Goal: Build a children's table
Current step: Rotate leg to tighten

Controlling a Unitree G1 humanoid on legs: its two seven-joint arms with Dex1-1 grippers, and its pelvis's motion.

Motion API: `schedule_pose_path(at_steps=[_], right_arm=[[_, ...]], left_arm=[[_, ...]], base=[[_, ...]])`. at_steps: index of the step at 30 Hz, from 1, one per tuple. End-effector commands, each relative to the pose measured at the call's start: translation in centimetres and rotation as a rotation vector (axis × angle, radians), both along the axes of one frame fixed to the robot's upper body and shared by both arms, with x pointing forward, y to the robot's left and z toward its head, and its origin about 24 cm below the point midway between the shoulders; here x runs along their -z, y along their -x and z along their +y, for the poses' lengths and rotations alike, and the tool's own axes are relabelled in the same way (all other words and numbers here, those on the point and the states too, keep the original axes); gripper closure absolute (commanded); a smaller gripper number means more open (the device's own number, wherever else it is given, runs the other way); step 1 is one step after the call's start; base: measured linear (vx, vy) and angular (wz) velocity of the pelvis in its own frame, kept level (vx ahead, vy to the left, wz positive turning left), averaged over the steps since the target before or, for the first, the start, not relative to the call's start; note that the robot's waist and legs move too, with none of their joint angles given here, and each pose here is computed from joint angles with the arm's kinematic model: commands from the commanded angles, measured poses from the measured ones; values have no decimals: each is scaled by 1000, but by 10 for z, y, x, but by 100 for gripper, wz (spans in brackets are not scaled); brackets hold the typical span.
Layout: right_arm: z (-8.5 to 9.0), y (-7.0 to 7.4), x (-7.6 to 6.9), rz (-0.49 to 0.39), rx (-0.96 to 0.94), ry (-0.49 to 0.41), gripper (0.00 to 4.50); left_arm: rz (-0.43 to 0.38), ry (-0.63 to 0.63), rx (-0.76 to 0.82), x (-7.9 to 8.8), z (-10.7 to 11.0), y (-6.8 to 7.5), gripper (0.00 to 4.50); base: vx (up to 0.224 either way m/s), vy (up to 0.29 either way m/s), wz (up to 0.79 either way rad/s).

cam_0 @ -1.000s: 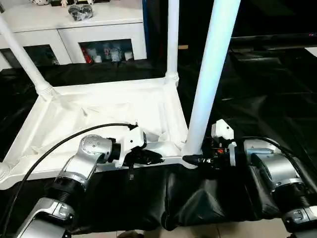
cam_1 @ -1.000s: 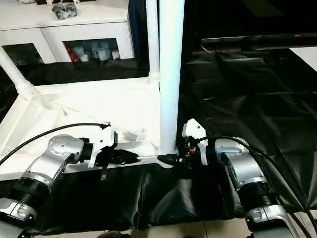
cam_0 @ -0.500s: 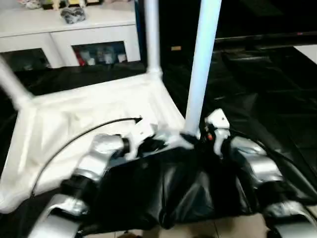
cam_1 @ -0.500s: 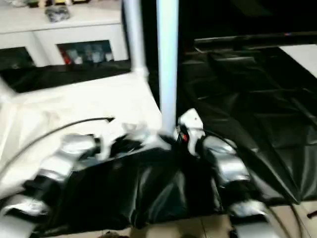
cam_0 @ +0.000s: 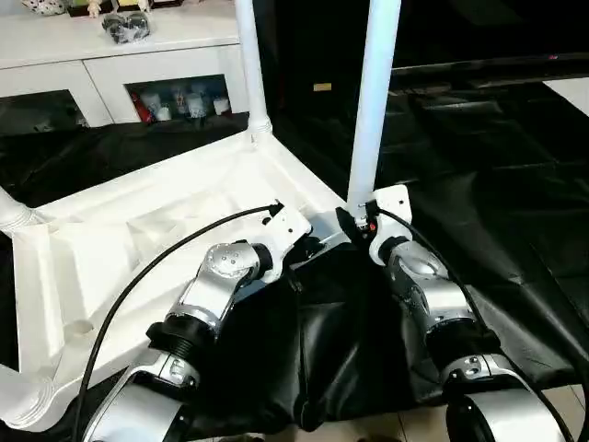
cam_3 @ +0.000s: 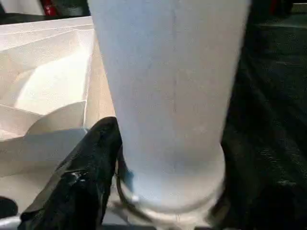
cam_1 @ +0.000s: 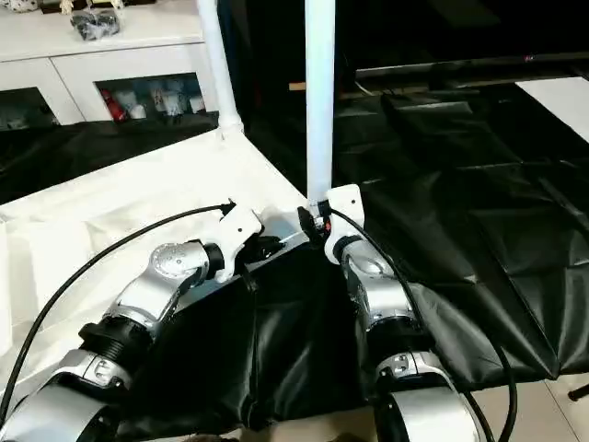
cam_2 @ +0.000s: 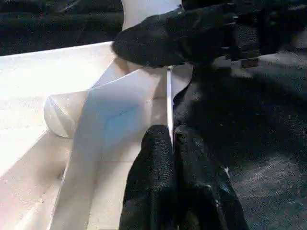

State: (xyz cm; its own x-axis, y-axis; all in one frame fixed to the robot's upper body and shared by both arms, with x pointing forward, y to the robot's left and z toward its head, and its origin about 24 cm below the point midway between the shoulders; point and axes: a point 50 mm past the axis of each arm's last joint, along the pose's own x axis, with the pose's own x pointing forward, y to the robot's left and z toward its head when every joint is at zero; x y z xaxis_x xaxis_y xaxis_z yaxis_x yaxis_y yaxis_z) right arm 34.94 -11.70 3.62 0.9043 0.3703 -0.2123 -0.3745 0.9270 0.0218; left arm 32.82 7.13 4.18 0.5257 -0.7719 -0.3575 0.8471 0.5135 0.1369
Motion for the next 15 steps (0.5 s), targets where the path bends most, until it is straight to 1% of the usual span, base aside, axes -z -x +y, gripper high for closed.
schedule_pose_path(at_steps=[1, 4, 5, 7, 8, 10, 12, 15], right_arm=[[11, 2, 2, 12, -72, -10, 95], [-2, 2, -2, -10, -102, 11, 69], [-4, 3, -3, -16, -118, 13, 69], [-11, 5, -7, -30, -176, 24, 42], [-13, 6, -7, -34, -194, 32, 42], [-18, 8, -9, -42, -243, 55, 22], [-25, 16, -11, -29, -384, 95, 3], [-28, 24, -13, -19, -509, 126, 3]], left_arm=[[-83, 92, 139, -21, -21, 5, 450], [-83, 89, 155, -22, -10, 5, 450], [-84, 88, 161, -22, -8, 5, 450], [-77, 84, 188, -22, -1, 7, 450], [-76, 82, 197, -22, 0, 8, 450], [-73, 80, 224, -22, 4, 10, 450], [-59, 76, 262, -23, 12, 13, 450], [-42, 83, 300, -23, 16, 16, 450]], base=[[0, 0, 0], [0, 0, 0], [0, 0, 0], [0, 0, 0], [0, 0, 0], [0, 0, 0], [0, 0, 0], [0, 0, 0]])
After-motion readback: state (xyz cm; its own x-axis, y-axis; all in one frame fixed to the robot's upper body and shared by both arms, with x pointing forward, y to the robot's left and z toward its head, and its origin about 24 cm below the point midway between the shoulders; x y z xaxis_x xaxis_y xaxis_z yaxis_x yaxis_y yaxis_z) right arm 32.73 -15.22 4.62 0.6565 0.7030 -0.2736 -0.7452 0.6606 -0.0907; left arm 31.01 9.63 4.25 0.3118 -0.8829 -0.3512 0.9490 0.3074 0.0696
